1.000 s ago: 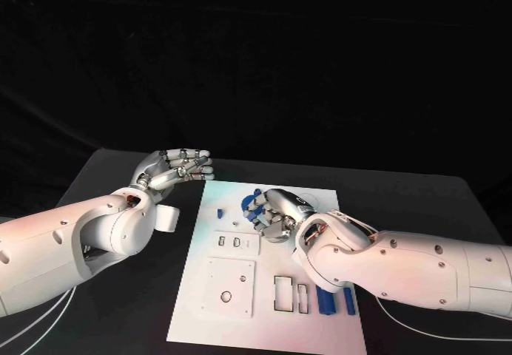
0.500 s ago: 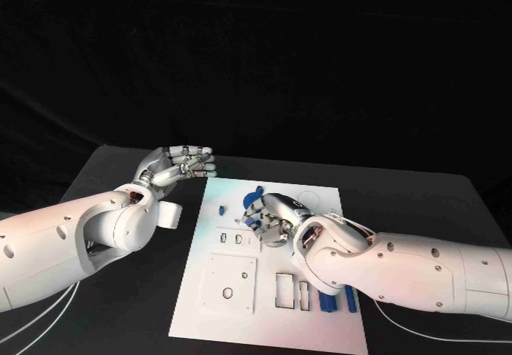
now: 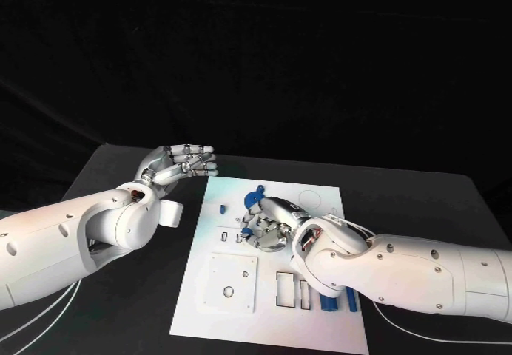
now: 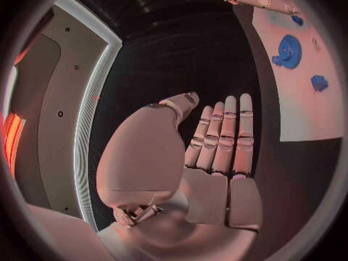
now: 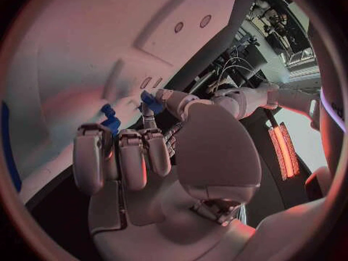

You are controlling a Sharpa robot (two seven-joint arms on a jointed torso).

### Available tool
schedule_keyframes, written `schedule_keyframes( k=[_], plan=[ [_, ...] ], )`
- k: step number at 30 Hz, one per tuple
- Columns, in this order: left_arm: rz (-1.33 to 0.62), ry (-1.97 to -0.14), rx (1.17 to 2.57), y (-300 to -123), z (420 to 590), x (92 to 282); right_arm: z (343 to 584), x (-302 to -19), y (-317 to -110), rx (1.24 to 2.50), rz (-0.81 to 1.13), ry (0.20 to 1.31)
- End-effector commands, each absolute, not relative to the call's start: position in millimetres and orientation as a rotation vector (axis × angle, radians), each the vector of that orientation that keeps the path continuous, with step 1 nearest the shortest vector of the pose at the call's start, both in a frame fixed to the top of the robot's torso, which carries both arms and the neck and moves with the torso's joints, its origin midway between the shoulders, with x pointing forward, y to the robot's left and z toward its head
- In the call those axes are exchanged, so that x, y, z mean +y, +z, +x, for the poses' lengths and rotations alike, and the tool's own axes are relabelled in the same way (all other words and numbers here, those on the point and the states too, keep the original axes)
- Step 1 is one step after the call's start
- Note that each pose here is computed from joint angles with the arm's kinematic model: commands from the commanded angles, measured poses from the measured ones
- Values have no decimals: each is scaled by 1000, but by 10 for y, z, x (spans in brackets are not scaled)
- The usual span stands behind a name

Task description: Assemble the parts on the task board

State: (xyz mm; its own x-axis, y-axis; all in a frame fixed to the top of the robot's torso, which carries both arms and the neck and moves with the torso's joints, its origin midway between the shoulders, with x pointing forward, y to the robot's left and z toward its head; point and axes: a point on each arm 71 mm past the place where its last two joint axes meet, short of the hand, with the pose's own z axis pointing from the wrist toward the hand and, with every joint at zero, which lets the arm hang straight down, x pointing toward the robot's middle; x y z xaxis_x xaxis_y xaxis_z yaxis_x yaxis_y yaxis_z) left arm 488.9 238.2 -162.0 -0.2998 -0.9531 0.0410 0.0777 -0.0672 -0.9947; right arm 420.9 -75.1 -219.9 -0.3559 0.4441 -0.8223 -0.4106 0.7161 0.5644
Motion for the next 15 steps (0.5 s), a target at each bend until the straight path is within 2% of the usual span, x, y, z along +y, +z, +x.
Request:
schedule_keyframes(
  k=[1, 15],
  plan=[
    [-1019, -1530, 1336, -1611, 4886, 2358, 4178, -710, -2232, 1739, -2, 918],
    [-1021, -1526, 1335, -1612, 4886, 2373, 4164, -691, -2284, 1718, -19, 910]
  ],
)
